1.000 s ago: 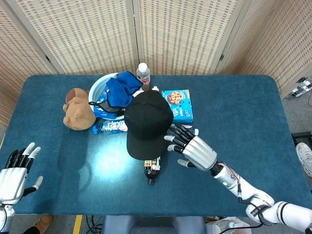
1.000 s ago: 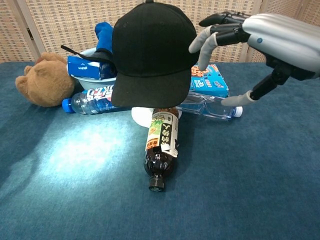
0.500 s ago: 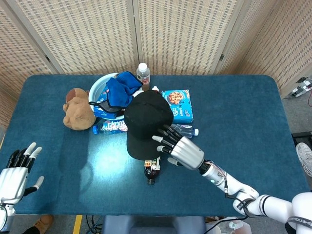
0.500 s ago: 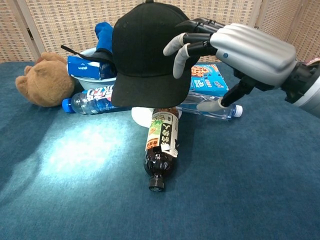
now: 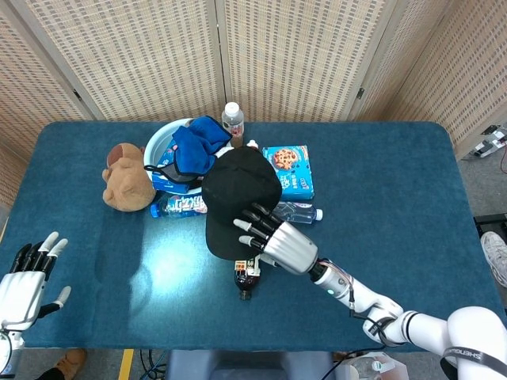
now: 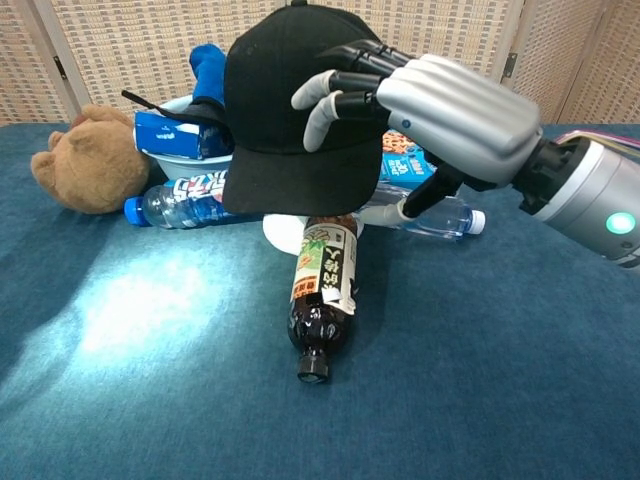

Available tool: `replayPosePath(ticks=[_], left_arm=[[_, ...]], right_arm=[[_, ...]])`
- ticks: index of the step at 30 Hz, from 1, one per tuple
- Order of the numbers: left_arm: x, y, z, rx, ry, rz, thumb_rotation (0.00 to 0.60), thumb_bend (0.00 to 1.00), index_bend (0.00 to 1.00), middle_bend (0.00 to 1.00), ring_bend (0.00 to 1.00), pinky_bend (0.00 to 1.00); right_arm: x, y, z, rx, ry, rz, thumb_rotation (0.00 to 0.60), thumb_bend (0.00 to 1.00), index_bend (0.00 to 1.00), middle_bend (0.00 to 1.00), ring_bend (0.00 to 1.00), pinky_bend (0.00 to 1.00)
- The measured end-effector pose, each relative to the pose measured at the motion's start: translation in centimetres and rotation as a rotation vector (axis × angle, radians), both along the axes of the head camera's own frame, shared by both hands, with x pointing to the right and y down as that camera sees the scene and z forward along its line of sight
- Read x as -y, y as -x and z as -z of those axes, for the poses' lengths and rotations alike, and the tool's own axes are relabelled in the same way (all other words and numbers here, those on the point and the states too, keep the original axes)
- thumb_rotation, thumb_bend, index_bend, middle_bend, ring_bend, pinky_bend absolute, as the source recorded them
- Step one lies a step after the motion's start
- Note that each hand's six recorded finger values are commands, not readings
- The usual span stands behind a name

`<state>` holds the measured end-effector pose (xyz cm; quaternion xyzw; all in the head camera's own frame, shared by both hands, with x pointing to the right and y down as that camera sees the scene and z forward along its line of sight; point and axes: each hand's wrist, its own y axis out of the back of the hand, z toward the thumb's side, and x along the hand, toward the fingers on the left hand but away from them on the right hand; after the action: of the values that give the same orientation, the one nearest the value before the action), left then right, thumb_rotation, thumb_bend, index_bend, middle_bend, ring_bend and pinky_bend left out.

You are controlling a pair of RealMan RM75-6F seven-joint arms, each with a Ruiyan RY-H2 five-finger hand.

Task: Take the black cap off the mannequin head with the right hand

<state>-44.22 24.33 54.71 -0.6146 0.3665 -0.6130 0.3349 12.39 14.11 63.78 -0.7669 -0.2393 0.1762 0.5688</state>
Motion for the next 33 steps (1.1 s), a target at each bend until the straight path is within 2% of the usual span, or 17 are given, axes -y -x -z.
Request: replayPosePath(ticks=[12, 17, 28, 31, 33], left_arm=[[-0.1, 0.3, -0.3, -0.005, 0.010, 0.009, 0.600, 0.28, 0.06, 0.00, 0.07, 0.00], [-0.1, 0.5, -0.1, -0.008, 0.006, 0.013, 0.600, 0.28, 0.07, 0.00, 0.07, 0.00], [-0.2, 0.7, -0.2, -0.010, 0.011, 0.019, 0.600, 0.28, 0.07, 0.00, 0.07, 0.00], [-0.1, 0.7, -0.2, -0.009, 0.013, 0.021, 0.600, 0.28, 0.07, 0.00, 0.07, 0.00], [-0.1, 0.8, -0.2, -0.008, 0.012, 0.022, 0.600, 0.28, 0.07, 0.00, 0.07, 0.00]], right_arm=[[-0.2, 2.0, -1.0, -0.010, -0.039, 0.019, 0.600, 0.06, 0.35, 0.17, 0.00, 0.00], [0.0, 2.5, -0.9, 0.013, -0.048, 0.013, 0.600, 0.20, 0.36, 0.19, 0.00, 0.00], [0.3, 2.7, -0.6, 0.078, -0.061, 0.003, 0.600, 0.36, 0.45, 0.25, 0.04, 0.00], [0.3, 2.8, -0.7, 0.079, -0.066, 0.009, 0.600, 0.41, 0.52, 0.28, 0.06, 0.00], [0.3, 2.9, -0.7, 0.084, -0.071, 0.011, 0.600, 0.45, 0.60, 0.30, 0.07, 0.00]])
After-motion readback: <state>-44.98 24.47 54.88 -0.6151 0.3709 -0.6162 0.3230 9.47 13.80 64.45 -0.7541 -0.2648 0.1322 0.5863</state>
